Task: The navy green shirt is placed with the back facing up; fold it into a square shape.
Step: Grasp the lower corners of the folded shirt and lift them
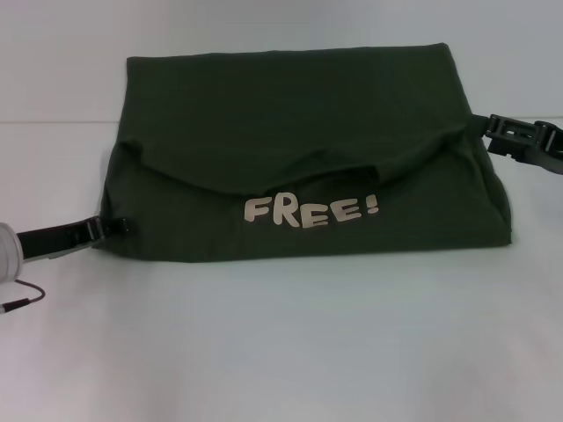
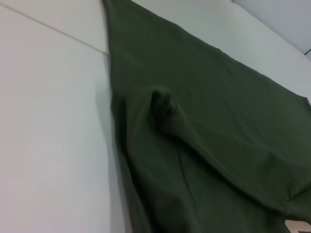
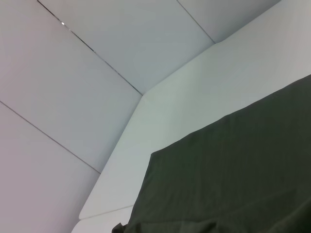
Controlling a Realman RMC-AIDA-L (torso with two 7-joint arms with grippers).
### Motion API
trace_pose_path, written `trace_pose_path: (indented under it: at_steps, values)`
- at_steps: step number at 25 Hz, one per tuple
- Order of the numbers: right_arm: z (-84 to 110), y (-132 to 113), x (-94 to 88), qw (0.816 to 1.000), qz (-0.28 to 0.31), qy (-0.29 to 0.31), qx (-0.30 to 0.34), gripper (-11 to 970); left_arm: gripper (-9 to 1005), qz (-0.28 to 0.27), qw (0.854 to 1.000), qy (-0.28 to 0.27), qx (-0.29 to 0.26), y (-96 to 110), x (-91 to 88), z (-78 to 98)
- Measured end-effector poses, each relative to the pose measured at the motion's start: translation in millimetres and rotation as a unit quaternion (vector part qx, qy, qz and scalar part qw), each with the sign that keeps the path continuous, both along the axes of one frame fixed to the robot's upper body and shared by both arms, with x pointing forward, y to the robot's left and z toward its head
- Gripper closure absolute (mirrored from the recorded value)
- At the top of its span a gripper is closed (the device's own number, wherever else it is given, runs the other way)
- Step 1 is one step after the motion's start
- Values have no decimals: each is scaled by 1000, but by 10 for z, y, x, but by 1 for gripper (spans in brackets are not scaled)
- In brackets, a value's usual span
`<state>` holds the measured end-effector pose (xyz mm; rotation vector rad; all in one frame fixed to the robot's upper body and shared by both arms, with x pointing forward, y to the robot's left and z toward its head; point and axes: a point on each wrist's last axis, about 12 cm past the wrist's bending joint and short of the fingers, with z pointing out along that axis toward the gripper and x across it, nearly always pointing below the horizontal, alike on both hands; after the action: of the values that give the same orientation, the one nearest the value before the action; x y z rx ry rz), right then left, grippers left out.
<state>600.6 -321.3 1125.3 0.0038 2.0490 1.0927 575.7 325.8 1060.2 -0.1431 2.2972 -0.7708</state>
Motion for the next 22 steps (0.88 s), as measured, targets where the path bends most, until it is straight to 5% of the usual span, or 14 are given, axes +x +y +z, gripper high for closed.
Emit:
trace_pose_path:
  at_steps: [7,9,16,22]
  values:
    - [21,-13,-5,1000,15,8,-10,104,633,0,1000,2,-1,37,19,42]
    - [34,-24,-8,999,24,18,-17,108,752,-2,1000,7,-1,47,41,70]
    - [119,-134,85,989,52,91,-107,123,985,-19,999,24,-23,45,161,268]
    - [205,-194,232,968,32,128,-213,135,983,-11,999,25,-38,42,255,380]
